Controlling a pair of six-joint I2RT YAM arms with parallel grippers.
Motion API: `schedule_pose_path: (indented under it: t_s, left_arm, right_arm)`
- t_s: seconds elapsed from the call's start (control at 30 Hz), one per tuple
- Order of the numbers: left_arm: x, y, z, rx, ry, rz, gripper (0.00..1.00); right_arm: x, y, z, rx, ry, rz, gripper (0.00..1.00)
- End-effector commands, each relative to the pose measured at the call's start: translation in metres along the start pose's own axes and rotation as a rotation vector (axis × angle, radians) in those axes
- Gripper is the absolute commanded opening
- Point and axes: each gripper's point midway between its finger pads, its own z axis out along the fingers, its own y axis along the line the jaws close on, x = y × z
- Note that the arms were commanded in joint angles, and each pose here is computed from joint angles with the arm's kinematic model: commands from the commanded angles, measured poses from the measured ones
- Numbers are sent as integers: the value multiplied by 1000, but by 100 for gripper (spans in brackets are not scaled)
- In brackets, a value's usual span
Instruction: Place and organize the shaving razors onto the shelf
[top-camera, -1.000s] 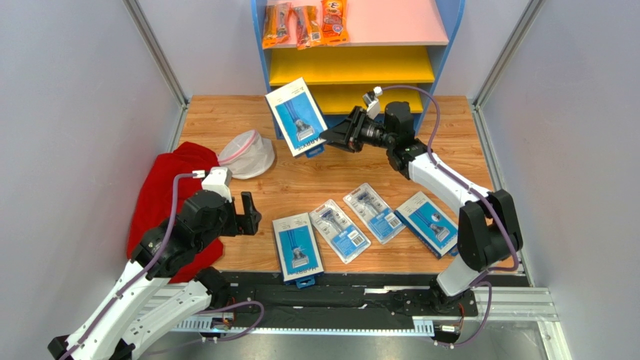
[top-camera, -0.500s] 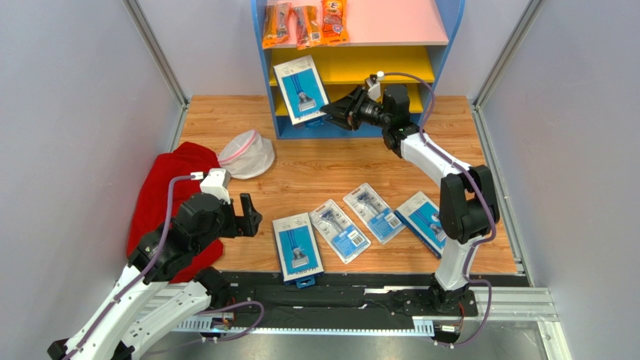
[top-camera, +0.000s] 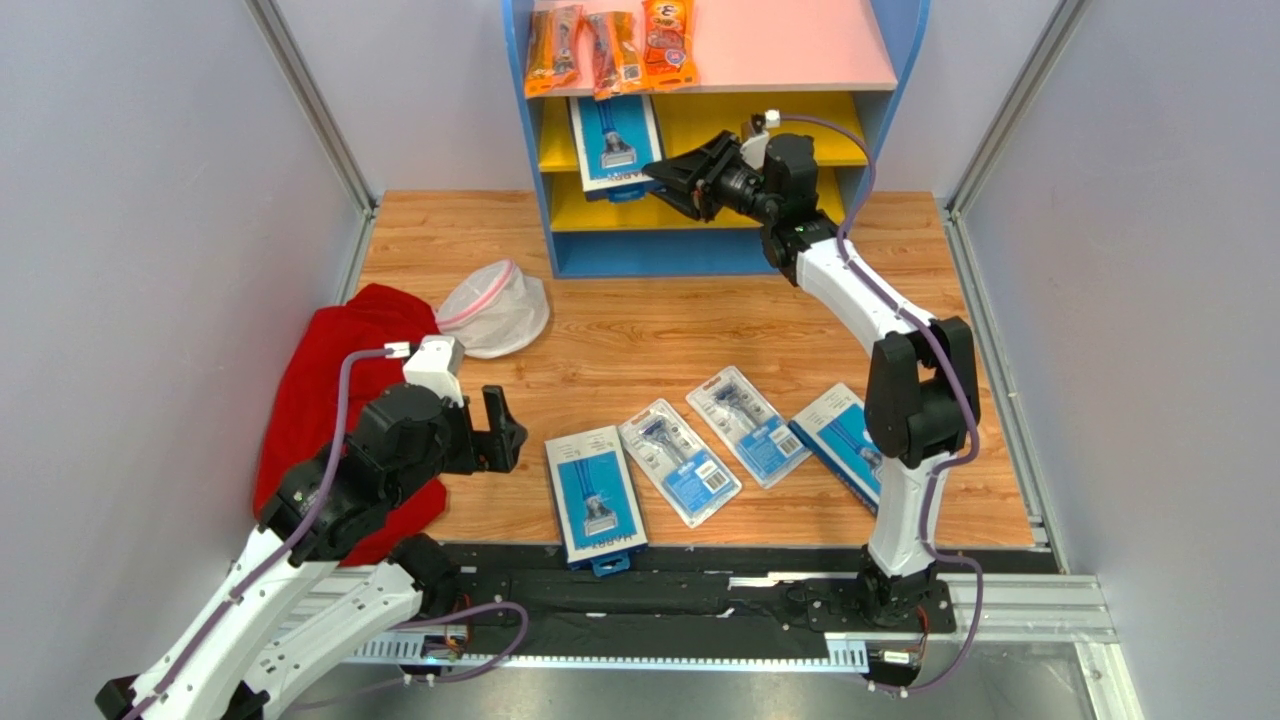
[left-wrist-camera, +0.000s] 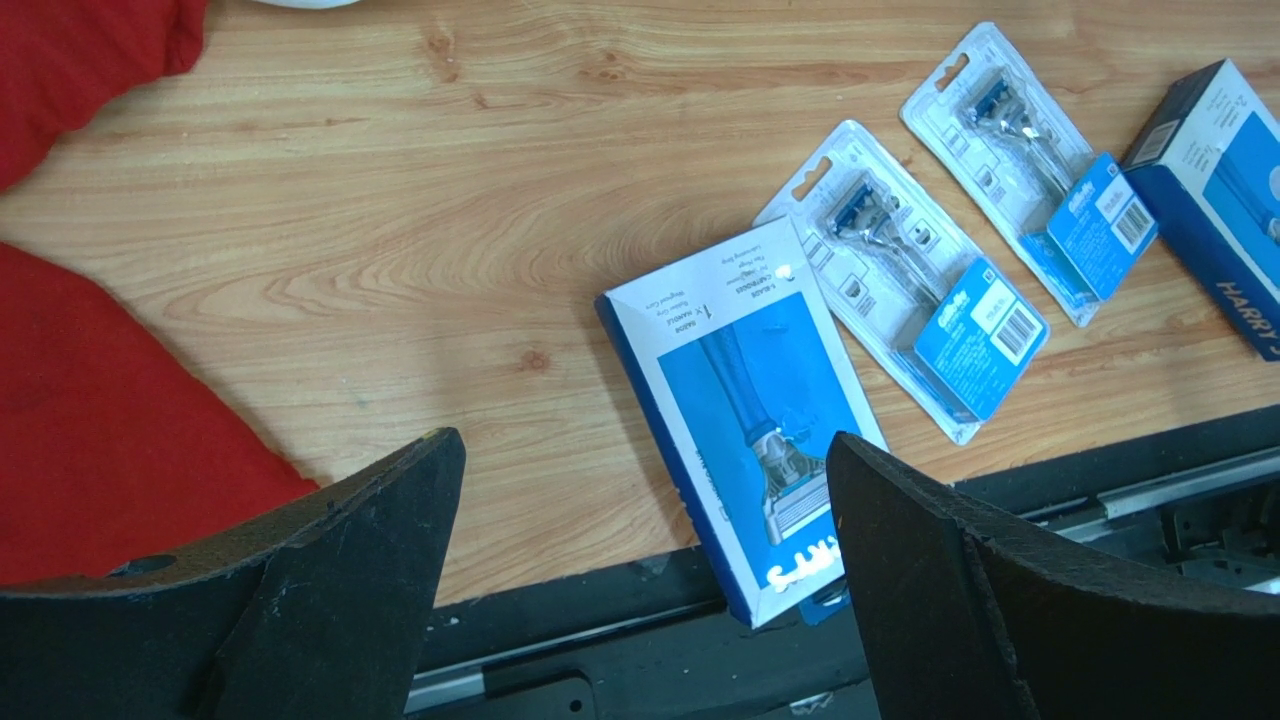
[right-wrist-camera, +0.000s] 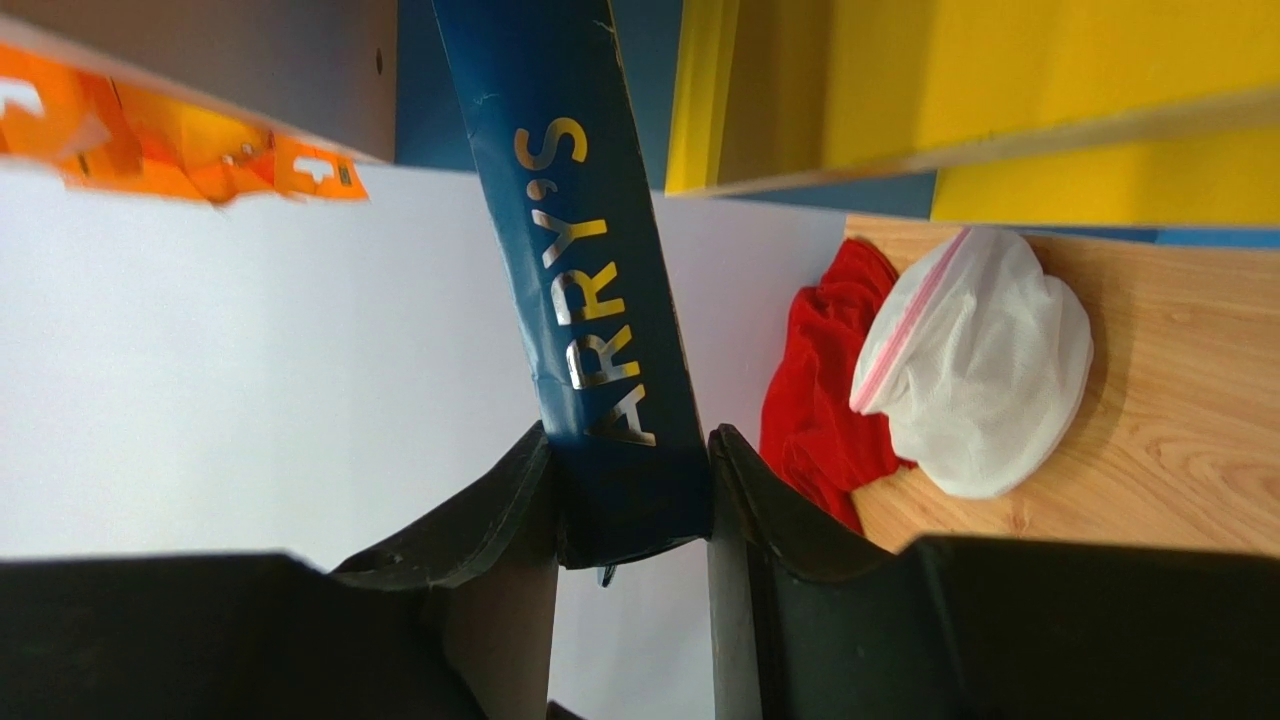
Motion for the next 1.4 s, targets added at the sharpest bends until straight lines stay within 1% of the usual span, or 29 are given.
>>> schedule_pose_path:
  t_s: [0.0,0.07,0.1,0.2,0.23,0.33,0.43,0.67,0.87,1.03,1.2,1.23,1.27,1.33,1.37]
  left_arm:
    - [-5,-3,0,18,-23,4,99]
    - [-5,-2,0,15,-28,2,99]
    - [-5,-3,0,15,-25,5,99]
    - [-5,-2,0,14,-25,3,99]
    - [-5,-2,0,13,-23,3,99]
    - [-5,-3,0,19,-26,2,99]
    - [-5,-3,0,19,-26,0,99]
    - [-6,-3,-3,26,-37,-3,99]
    - [-6,-4,-3,35,-38,-4,99]
    - [-5,-5,-3,40,-37,-2,99]
    - [-4,-9,-2,60,-30,4,99]
    - [-4,-9,-2,62,-27,4,99]
    - [-4,-10,-2,63,-26,4,99]
    - [-3,-10,-1,64,-22,5,99]
    - [-3,-10,-1,66,-22,6,99]
  right_arm:
    - [-19,27,11,-51,-56,-16,0]
    - [-20,16,20,-31,-59,5,0]
    - [-23,25,22,-49,-63,3,0]
    - [-22,23,37,-39,-55,4,0]
    - [-26,32,44,-55,-59,-8,0]
    - [-26,36,60,-60,-51,1,0]
    - [-24,30,71,-59,-48,35,0]
    - [-20,18,83,-44,-68,73,0]
    - [-20,16,89,-41,-100,97,4]
    - [-21,25,93,-46,-118,93,9]
    - [-22,22,94,-25,-120,93,14]
    - [-21,20,94,-20,-119,94,16]
    - [-21,20,94,-23,-118,95,21]
    - [-21,20,94,-17,-115,91,26]
    - [-22,19,93,-11,-118,91,34]
